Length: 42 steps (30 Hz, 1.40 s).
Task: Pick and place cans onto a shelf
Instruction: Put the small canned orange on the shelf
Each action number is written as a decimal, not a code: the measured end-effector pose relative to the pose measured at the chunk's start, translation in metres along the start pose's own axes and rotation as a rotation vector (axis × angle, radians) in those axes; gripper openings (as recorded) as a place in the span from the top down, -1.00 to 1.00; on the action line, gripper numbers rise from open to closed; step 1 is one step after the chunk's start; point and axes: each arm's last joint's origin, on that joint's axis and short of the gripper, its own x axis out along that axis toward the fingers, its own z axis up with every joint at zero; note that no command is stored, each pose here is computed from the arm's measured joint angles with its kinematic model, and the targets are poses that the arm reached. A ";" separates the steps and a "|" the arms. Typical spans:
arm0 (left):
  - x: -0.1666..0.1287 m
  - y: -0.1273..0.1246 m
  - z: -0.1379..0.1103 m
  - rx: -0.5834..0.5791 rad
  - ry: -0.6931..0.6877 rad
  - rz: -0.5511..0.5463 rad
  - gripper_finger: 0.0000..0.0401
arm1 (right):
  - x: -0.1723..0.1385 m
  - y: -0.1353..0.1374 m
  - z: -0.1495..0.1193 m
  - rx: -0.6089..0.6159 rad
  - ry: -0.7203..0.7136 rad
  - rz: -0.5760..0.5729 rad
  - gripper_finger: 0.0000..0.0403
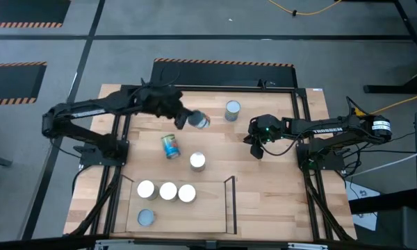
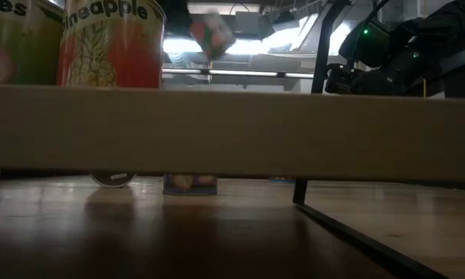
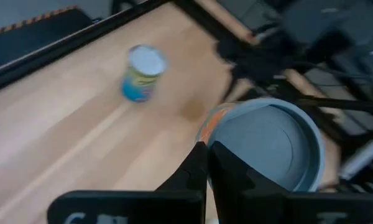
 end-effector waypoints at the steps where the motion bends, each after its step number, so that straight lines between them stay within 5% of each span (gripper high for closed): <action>1: -0.006 -0.007 -0.003 -0.005 -0.010 -0.023 1.00 | 0.000 0.000 0.000 0.000 0.000 0.000 0.71; 19: -0.056 -0.115 -0.094 -0.026 0.280 -0.396 1.00 | 0.000 0.000 0.001 0.006 -0.009 0.001 0.71; 28: -0.068 -0.148 -0.151 0.012 0.423 -0.405 0.99 | 0.000 0.000 0.002 0.005 -0.024 0.003 0.71; 42: -0.041 -0.170 -0.221 0.164 0.589 -0.295 0.99 | 0.000 0.000 0.003 0.005 -0.030 0.004 0.71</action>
